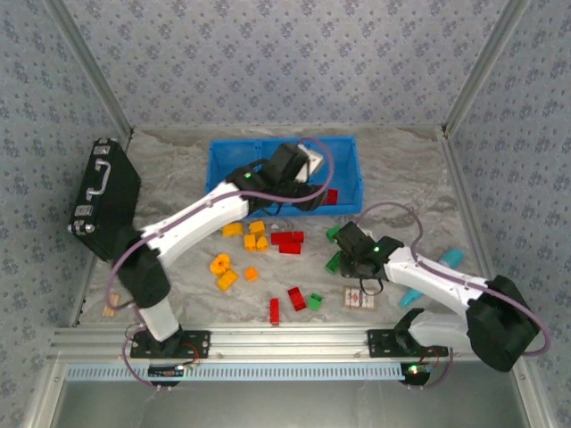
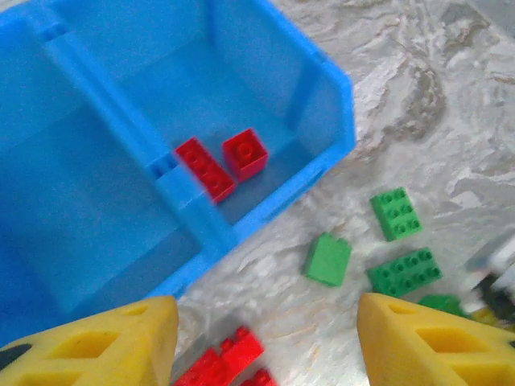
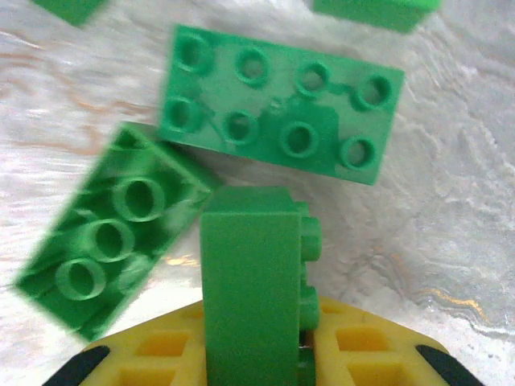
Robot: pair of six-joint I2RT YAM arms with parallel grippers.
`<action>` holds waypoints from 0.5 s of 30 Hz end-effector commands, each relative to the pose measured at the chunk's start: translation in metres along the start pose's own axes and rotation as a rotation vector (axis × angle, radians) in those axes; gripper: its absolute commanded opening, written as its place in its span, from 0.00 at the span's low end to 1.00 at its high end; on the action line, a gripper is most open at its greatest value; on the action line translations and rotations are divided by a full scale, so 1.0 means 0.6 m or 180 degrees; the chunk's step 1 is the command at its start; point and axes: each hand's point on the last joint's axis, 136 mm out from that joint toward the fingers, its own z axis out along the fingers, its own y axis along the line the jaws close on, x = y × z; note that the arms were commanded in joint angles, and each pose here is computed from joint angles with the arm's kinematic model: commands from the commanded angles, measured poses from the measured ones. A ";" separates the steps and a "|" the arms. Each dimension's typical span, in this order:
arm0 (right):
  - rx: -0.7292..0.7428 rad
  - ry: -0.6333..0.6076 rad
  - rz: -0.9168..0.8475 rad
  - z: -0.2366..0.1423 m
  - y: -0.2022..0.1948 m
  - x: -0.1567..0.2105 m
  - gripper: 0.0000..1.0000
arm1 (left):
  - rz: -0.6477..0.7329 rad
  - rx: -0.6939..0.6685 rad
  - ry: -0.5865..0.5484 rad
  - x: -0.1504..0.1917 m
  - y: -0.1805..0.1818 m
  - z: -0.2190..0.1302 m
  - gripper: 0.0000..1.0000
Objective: Sort the legos into containers by color
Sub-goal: Pick up the lego from the center of the table, then place the lego in the container.
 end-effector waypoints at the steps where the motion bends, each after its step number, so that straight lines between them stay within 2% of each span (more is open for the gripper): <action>1: -0.0064 -0.0225 -0.0138 -0.055 0.024 -0.046 0.22 | -0.0227 -0.0318 -0.0236 0.033 0.075 -0.055 0.61; 5: -0.0253 -0.0449 -0.0584 -0.095 0.093 -0.106 0.22 | -0.0449 -0.0630 -0.0420 0.094 0.144 -0.120 0.61; 8: -0.0217 -0.0589 -0.0978 -0.110 0.145 -0.156 0.22 | -0.0576 -0.0802 -0.0298 0.148 0.182 -0.153 0.61; 11: -0.0331 -0.0741 -0.1133 -0.117 0.206 -0.218 0.22 | -0.0579 -0.0863 -0.0171 0.198 0.196 -0.173 0.62; 15: -0.0483 -0.0835 -0.1227 -0.092 0.279 -0.287 0.22 | -0.0661 -0.0887 -0.0082 0.258 0.199 -0.187 0.61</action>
